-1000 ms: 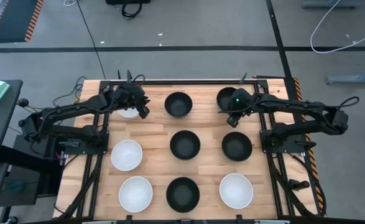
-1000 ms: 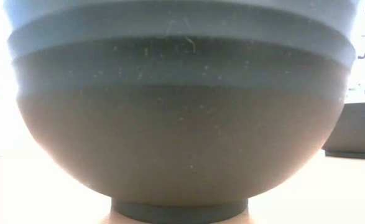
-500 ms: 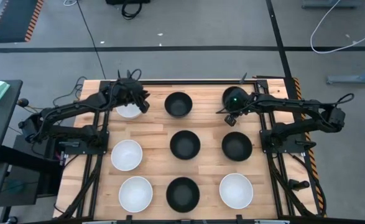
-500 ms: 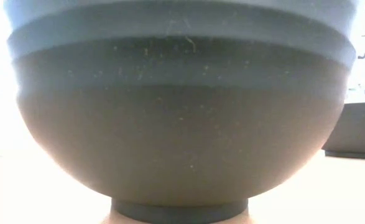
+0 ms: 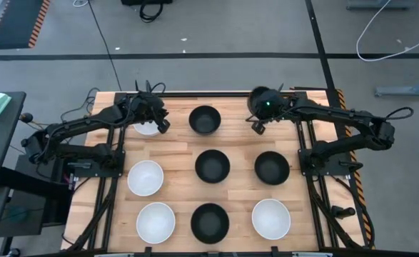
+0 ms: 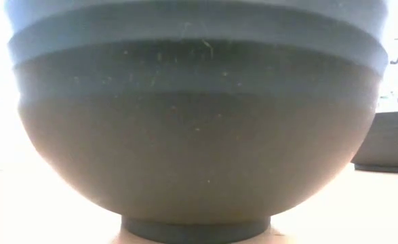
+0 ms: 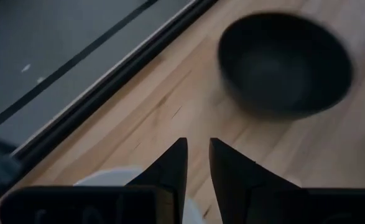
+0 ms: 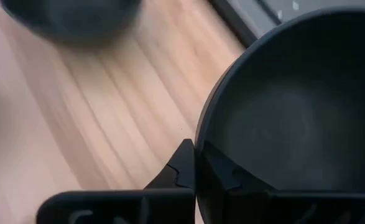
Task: Nest bowls inside each other
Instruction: Stack the black bowl on top of the black bowl
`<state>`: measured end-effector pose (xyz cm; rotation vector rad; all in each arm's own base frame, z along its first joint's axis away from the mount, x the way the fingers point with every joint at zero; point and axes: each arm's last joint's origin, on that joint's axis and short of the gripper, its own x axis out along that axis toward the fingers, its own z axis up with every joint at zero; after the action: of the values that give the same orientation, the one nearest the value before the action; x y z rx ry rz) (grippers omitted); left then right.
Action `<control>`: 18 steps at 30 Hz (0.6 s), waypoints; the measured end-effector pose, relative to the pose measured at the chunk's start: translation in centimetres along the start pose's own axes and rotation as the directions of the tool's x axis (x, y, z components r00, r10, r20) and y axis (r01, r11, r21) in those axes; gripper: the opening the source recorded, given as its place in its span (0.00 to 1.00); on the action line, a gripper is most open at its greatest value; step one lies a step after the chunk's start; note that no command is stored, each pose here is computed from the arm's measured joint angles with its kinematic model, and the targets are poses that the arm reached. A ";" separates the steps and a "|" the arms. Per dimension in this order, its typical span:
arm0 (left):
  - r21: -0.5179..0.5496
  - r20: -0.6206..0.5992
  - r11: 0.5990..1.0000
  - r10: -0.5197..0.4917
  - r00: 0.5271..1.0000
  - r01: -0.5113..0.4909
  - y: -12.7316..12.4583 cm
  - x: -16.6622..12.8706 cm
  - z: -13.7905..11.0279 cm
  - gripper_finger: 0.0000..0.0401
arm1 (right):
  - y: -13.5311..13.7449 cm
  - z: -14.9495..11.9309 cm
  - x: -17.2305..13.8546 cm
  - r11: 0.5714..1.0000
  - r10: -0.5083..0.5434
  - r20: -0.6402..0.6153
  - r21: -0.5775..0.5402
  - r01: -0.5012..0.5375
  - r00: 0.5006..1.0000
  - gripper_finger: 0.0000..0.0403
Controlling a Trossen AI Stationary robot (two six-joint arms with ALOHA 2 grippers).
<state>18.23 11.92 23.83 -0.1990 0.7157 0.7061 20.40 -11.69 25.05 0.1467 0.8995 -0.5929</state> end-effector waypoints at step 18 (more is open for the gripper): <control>-0.006 -0.103 0.984 0.178 0.979 -0.179 2.0 -0.8 -1.1 0.18 | 8.4 9.8 2.3 0.954 0.136 -0.076 -0.259 -0.151 0.988 0.02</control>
<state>15.94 12.58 23.63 -0.1874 0.8328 0.8778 32.81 -9.25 28.31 -0.0117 1.0060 -0.3302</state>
